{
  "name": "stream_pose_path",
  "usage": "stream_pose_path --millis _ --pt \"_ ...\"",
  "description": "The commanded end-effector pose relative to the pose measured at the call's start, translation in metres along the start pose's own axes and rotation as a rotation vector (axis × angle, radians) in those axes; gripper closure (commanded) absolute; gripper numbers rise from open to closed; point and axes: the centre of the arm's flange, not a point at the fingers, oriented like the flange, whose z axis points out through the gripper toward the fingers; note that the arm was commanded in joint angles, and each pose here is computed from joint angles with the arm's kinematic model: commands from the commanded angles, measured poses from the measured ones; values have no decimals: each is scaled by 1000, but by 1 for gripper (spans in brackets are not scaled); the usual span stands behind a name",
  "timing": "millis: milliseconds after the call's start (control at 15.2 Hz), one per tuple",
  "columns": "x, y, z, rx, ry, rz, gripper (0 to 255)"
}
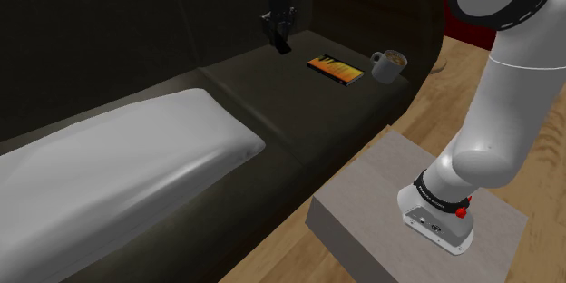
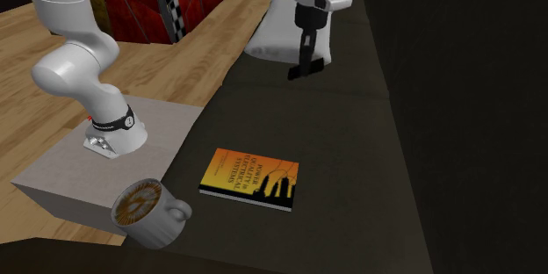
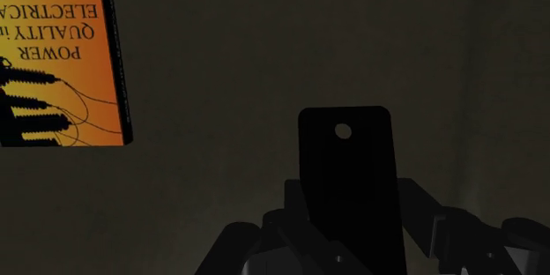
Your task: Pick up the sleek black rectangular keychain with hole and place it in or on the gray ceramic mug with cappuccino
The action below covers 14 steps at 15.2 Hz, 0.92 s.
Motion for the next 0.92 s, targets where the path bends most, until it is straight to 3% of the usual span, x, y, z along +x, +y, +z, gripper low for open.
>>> stream_pose_path --millis 0,858 --pt "-12 20 -2 0 0 0 255" --pt "-95 170 -1 0 0 0 255"
